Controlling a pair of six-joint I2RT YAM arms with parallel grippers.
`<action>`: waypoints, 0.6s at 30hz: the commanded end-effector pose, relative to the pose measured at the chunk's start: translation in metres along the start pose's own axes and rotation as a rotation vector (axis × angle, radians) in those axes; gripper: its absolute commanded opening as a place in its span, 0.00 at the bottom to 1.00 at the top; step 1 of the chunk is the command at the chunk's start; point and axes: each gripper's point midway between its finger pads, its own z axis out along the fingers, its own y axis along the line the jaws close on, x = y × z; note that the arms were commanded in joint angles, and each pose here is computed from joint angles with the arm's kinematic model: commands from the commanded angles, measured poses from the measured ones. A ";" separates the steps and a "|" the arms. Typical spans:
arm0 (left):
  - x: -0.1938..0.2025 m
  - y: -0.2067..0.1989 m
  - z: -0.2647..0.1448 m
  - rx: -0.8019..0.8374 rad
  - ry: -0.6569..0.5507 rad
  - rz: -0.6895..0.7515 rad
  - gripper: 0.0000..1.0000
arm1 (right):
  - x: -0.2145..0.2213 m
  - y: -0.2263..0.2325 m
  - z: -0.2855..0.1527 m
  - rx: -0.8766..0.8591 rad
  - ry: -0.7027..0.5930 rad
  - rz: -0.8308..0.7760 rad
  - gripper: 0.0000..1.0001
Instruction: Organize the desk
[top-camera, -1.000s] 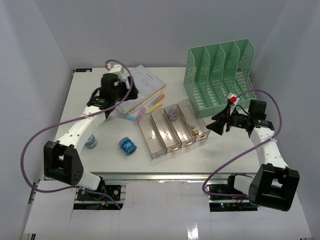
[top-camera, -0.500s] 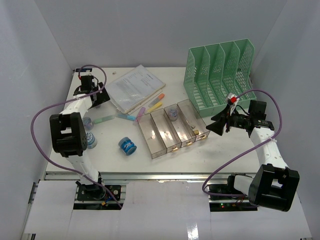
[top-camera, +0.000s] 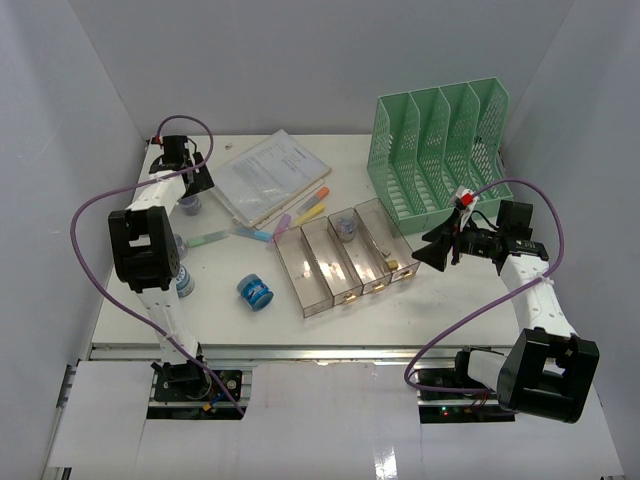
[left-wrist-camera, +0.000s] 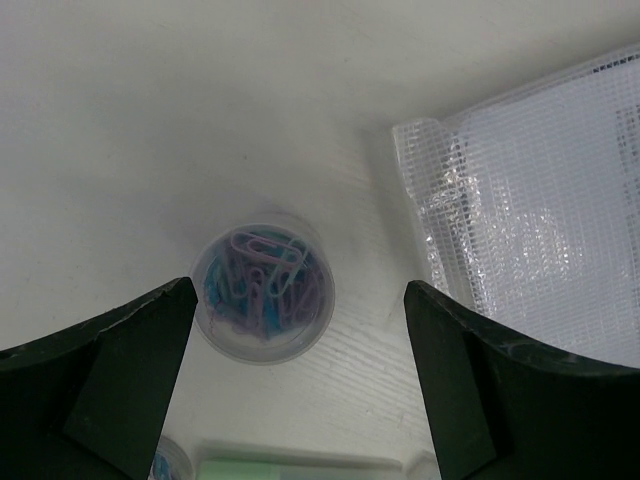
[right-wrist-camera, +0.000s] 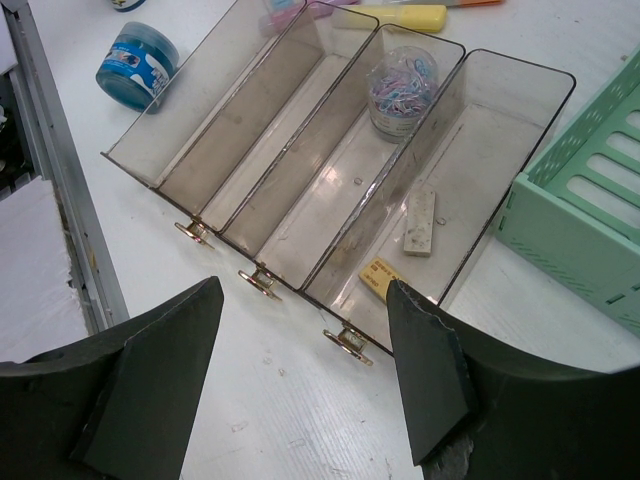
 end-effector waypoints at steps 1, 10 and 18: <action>-0.010 0.008 0.001 -0.039 0.005 -0.008 0.94 | -0.013 0.001 -0.001 -0.012 -0.020 -0.037 0.73; -0.019 0.012 -0.006 -0.033 0.000 -0.031 0.98 | -0.012 0.000 -0.001 -0.010 -0.018 -0.035 0.73; -0.048 0.008 -0.031 0.004 -0.070 -0.056 0.98 | -0.011 0.000 -0.001 -0.008 -0.016 -0.036 0.73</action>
